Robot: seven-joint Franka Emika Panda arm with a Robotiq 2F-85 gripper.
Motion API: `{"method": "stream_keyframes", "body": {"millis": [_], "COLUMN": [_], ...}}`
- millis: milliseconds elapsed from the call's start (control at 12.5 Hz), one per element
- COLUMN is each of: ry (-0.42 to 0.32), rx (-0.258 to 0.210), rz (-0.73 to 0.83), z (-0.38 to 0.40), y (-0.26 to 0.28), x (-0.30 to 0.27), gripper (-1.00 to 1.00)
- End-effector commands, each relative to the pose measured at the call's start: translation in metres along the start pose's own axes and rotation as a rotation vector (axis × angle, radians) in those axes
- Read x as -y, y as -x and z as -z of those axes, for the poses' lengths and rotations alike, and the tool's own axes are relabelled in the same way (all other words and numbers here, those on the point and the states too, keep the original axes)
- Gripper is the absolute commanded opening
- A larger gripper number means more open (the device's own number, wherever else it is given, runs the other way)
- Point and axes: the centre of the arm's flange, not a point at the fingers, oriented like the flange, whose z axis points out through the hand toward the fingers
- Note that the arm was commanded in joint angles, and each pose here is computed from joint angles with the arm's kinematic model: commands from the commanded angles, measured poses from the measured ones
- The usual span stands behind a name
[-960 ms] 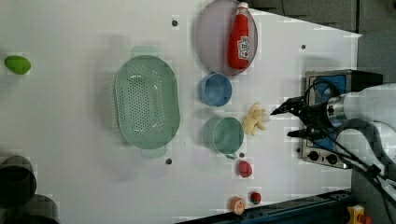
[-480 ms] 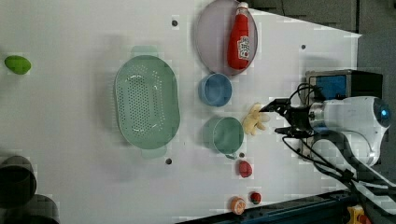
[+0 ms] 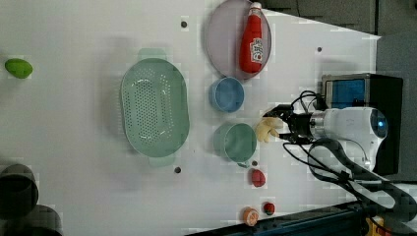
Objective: Pick banana from table and place on oven.
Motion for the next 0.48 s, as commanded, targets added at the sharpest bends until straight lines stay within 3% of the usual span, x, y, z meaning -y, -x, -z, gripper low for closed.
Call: {"method": "stream_keyframes", "body": {"millis": [80, 480], "ry": [-0.016, -0.019], "rx": [-0.015, -0.013], "rz": [-0.031, -0.029], "z": [0.0008, 0.0012], "y": [0.0004, 0.0028], "x": [0.0021, 0.0045], "gripper": [0.68, -0.51]}}
